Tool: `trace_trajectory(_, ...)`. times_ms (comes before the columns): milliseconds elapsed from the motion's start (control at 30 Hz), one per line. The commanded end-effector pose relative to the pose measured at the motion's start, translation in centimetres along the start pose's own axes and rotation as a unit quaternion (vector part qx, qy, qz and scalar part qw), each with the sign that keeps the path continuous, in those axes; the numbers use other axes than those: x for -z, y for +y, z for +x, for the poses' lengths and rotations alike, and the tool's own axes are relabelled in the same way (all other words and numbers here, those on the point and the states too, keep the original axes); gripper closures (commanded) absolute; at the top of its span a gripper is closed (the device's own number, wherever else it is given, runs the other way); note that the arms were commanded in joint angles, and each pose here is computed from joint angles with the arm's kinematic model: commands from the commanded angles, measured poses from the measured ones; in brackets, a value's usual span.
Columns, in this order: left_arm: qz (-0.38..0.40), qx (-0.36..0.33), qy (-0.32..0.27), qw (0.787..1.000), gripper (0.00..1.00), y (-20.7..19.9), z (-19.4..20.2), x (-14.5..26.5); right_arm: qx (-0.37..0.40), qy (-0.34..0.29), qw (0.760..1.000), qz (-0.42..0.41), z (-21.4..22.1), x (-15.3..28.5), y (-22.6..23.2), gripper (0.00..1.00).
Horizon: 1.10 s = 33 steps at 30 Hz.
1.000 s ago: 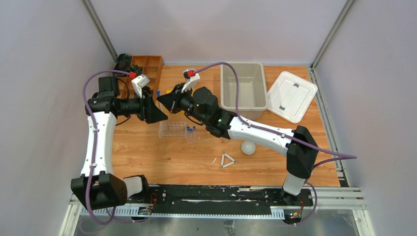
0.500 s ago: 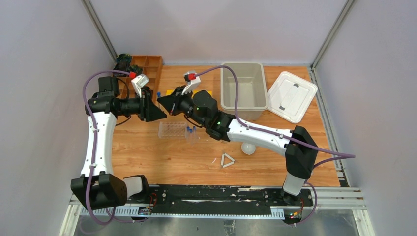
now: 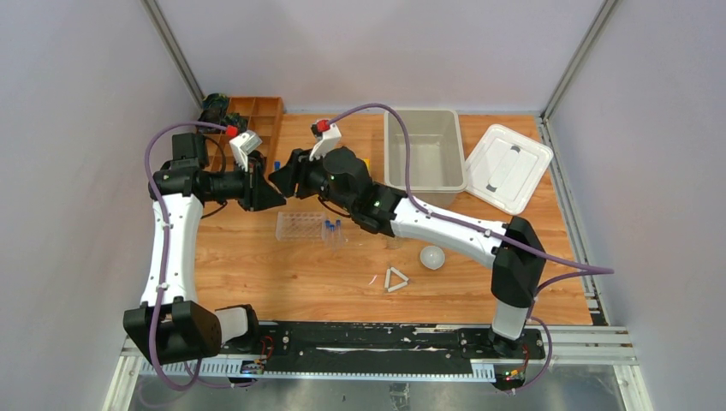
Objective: Organize the chemistry lab equipment
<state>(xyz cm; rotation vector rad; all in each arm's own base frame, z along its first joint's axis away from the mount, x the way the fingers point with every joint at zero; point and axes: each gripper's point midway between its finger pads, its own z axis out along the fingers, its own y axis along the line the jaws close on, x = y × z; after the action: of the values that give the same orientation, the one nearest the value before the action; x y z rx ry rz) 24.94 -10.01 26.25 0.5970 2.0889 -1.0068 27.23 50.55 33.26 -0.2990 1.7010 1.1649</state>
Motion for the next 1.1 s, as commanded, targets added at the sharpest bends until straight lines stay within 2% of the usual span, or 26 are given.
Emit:
trace_trajectory(0,-0.031,-0.054,0.001,0.998,0.93,0.7,0.1,0.6,0.003,0.072,0.997,0.031,0.3,-0.4,-1.8,0.49)
trace_trajectory(133,-0.039,-0.074,0.002,0.996,0.94,0.7,0.3,0.8,0.008,0.131,0.991,0.012,1.1,-1.0,-1.8,0.48)
trace_trajectory(300,-0.043,-0.080,0.005,0.996,0.95,0.8,0.4,0.8,0.011,0.149,0.989,-0.009,1.0,-1.1,-1.3,0.50)
trace_trajectory(700,-0.042,-0.081,0.009,0.996,0.96,0.9,1.1,0.7,0.010,0.163,0.986,-0.025,0.9,-1.7,-1.3,0.71)
trace_trajectory(800,-0.044,-0.080,0.010,0.996,0.93,1.0,1.2,0.7,0.015,0.165,0.986,-0.028,1.0,-1.9,-1.4,0.80)
trace_trajectory(833,-0.046,-0.077,0.012,0.996,0.86,1.1,1.2,0.7,0.018,0.165,0.986,-0.027,1.0,-2.0,-1.5,0.84)
trace_trajectory(967,-0.066,-0.058,0.020,0.996,0.19,1.9,1.0,0.9,0.046,0.157,0.986,-0.004,0.7,-1.8,-3.3,0.98)
trace_trajectory(1033,-0.083,-0.048,0.028,0.995,0.02,2.6,1.0,1.0,0.068,0.152,0.986,0.018,0.7,-1.5,-4.7,1.00)
trace_trajectory(1067,-0.093,-0.038,0.033,0.994,0.00,3.1,1.0,1.0,0.082,0.147,0.985,0.031,0.6,-1.3,-5.4,1.00)
